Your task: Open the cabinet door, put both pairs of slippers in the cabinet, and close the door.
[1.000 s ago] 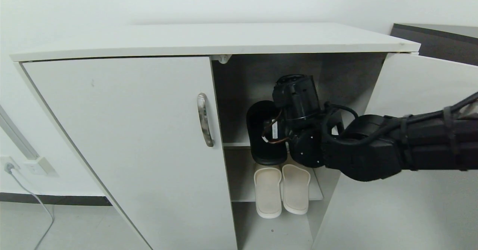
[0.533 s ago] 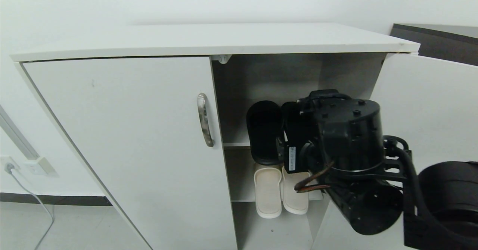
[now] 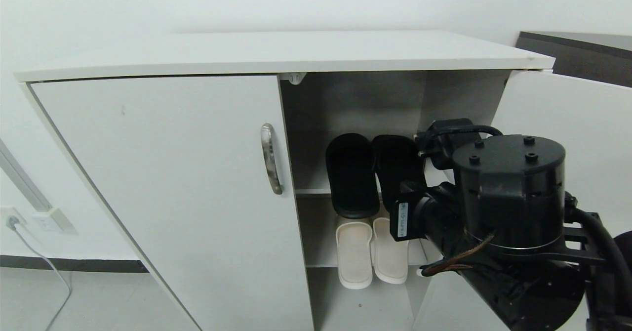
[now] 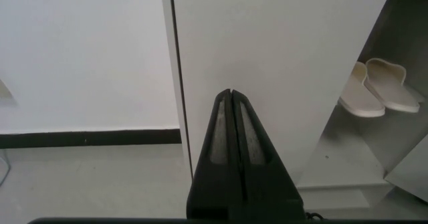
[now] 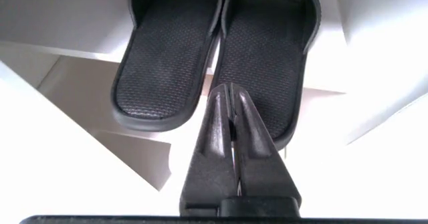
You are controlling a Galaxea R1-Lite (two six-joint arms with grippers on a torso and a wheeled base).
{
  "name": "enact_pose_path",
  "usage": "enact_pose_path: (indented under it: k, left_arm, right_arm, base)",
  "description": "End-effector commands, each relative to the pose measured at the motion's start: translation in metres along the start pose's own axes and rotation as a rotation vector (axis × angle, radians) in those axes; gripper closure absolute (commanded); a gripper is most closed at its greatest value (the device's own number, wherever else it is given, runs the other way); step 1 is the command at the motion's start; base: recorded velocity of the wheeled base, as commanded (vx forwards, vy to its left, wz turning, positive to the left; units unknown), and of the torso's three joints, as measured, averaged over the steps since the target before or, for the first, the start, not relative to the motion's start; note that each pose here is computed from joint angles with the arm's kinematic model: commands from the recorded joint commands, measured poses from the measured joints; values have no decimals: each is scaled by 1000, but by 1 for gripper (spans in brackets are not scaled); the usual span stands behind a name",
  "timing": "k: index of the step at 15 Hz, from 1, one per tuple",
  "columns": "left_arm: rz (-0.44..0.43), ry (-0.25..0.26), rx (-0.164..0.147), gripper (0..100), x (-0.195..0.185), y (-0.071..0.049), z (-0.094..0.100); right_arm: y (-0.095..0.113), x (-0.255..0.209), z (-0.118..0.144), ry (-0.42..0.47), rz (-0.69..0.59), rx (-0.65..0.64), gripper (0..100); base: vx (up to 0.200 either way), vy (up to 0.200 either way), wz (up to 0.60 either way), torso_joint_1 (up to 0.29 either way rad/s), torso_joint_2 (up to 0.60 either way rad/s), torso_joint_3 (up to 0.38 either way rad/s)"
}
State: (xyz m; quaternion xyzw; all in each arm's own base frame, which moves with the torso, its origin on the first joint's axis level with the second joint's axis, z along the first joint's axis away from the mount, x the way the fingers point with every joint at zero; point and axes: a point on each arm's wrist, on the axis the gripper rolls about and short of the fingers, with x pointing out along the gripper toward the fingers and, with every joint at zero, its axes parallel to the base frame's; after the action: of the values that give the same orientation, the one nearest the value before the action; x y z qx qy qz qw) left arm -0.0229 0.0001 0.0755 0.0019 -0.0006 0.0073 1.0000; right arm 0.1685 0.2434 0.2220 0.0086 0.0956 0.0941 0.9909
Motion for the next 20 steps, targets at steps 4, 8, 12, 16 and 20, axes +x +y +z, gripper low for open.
enact_pose_path:
  k: [4,8,12,16,20]
  left_arm:
    - [1,1,-1,100,0,0,0]
    - [1,1,-1,100,0,0,0]
    - [1,1,-1,100,0,0,0]
    - [1,1,-1,100,0,0,0]
    - [1,1,-1,100,0,0,0]
  right_arm:
    - [2,2,-5,12,-2,-14,100]
    - [2,3,-9,21,-2,-23,100]
    - [3,4,-11,26,-4,-28,100]
    - [2,4,-13,33,-5,-38,100]
    - [2,6,-19,47,-5,-50,100]
  base:
    - [-150,0,0,-1,1,3]
    - [-200,0,0,2,4,5]
    - [-200,0,0,0,6,0]
    - [-200,0,0,1,1,6]
    - [-200,0,0,1,1,1]
